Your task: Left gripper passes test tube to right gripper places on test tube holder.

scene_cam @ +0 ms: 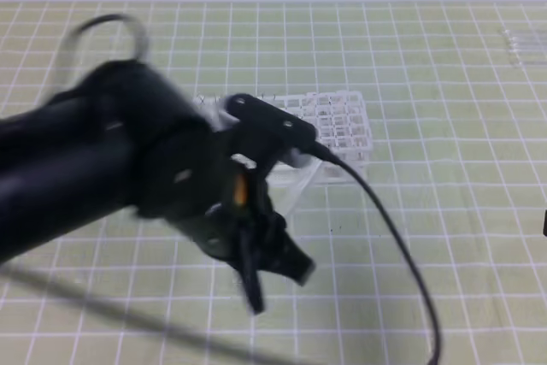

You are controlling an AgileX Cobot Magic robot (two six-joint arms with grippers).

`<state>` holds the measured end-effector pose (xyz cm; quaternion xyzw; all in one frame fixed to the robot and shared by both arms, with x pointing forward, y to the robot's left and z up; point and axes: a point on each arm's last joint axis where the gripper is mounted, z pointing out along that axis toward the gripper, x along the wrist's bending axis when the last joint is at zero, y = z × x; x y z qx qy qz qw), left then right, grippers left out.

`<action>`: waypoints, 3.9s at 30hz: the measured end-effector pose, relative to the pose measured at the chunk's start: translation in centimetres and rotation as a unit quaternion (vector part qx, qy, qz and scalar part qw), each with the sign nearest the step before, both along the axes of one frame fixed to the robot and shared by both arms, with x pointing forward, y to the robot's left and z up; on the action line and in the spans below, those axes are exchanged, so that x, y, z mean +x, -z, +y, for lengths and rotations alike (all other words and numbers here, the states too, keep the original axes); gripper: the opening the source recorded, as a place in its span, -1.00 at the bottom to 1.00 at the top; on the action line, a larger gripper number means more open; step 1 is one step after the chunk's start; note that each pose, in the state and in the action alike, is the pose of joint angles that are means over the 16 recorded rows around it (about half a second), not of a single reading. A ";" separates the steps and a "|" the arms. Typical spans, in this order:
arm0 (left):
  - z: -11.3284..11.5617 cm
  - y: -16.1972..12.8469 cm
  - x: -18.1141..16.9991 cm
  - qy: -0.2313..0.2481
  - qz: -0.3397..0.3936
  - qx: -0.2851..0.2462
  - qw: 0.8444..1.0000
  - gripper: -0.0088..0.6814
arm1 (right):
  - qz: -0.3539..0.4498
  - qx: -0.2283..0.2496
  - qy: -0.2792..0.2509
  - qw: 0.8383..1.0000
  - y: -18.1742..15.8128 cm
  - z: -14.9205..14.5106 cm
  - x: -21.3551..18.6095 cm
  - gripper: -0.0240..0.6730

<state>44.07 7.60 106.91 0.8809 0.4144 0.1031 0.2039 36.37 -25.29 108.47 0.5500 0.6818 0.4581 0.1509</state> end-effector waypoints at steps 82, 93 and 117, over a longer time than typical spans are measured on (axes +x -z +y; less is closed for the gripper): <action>11.5 1.8 -4.9 0.005 -0.388 -0.300 0.872 -0.96 | -0.361 0.118 -0.211 0.901 -4.5 22.2 4.3 -0.80; 11.2 1.6 -4.7 0.003 -0.394 -0.322 0.861 -0.97 | -0.359 0.130 -0.214 0.899 -4.3 23.1 4.7 -0.80; 11.1 1.4 -4.7 -0.003 -0.391 -0.339 0.856 -0.97 | -0.342 0.127 -0.208 0.908 -3.2 25.9 6.7 -0.80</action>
